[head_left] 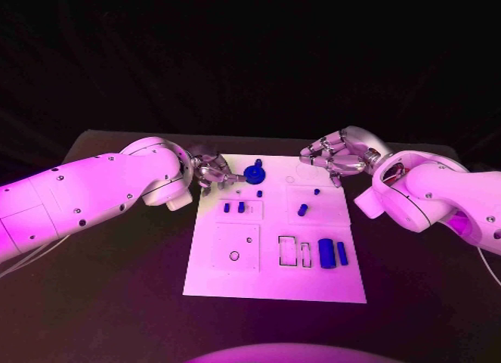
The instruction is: Assemble the parts on the task board
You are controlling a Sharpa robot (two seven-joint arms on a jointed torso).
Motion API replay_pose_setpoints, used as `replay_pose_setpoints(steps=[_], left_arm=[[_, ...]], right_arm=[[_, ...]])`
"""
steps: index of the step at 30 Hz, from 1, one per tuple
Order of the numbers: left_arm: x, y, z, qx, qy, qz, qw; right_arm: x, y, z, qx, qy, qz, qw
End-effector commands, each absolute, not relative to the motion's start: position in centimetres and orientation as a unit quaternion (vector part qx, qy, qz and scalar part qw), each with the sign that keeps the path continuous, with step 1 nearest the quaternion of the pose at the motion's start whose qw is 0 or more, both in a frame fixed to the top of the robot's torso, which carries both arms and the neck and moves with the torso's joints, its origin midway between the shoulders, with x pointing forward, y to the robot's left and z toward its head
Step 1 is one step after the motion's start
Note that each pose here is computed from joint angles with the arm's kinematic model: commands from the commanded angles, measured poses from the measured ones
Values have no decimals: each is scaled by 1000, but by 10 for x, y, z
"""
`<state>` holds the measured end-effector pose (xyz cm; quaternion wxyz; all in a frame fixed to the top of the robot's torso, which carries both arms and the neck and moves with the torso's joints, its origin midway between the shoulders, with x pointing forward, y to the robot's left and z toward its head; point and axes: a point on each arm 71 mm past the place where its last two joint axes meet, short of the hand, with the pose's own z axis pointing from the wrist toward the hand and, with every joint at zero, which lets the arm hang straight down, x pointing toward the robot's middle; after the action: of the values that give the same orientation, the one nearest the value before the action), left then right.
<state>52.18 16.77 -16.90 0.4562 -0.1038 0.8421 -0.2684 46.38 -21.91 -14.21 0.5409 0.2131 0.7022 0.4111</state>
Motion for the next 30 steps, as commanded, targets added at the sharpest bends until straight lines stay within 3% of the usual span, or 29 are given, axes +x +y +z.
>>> replay_pose_setpoints(steps=[1,14,30], left_arm=[[522,150,-157,-68,791,-367,485],[522,121,-166,52,736,-377,559],[522,102,-189,127,768,-313,543]], right_arm=[[464,-218,-142,207,702,415,540],[465,-216,-141,205,697,422,543],[465,-213,-141,201,697,425,541]])
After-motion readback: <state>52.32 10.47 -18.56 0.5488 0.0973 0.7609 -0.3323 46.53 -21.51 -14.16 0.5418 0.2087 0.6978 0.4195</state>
